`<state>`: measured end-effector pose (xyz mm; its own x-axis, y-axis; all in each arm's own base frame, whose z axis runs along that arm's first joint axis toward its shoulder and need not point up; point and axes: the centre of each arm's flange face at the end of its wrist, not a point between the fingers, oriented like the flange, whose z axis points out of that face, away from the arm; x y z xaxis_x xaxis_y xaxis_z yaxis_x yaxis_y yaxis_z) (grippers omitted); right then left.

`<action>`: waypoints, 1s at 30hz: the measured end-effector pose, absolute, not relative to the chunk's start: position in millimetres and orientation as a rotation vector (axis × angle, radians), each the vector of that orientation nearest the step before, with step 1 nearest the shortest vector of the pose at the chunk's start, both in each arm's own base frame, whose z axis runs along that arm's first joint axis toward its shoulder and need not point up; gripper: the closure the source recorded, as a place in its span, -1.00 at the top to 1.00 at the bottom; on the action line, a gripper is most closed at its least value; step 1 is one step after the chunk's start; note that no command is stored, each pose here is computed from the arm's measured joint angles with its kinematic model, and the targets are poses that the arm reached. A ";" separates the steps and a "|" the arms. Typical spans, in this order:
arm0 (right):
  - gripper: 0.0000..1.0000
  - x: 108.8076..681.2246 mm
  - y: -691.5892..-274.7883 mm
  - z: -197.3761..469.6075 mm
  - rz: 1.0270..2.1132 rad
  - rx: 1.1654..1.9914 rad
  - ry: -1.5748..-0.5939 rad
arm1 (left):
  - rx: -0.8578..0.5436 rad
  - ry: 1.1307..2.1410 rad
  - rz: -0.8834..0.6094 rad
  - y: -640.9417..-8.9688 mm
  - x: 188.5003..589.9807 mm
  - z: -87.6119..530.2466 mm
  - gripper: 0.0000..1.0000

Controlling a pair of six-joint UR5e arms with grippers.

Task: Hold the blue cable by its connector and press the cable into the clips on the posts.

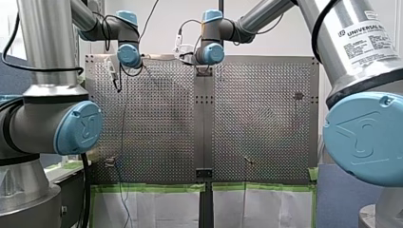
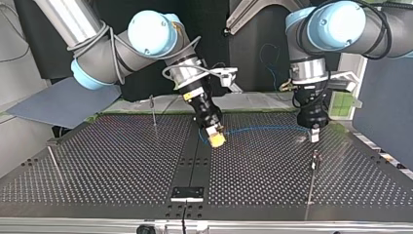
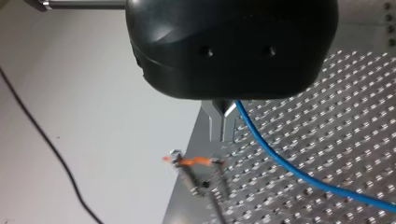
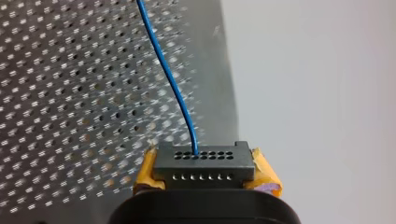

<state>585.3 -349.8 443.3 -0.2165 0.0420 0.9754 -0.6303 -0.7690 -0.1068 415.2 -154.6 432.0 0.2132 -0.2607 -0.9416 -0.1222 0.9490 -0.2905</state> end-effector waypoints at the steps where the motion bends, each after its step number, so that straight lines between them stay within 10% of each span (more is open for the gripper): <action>1: -1.00 586.1 -350.0 446.9 2.038 1.600 -0.691 | -0.336 1.356 -0.096 -152.4 417.2 434.5 -1.00; 30: -1.00 602.6 -354.2 426.7 2.031 1.639 -0.680 | -0.358 1.302 -0.155 -83.9 478.3 438.3 -1.00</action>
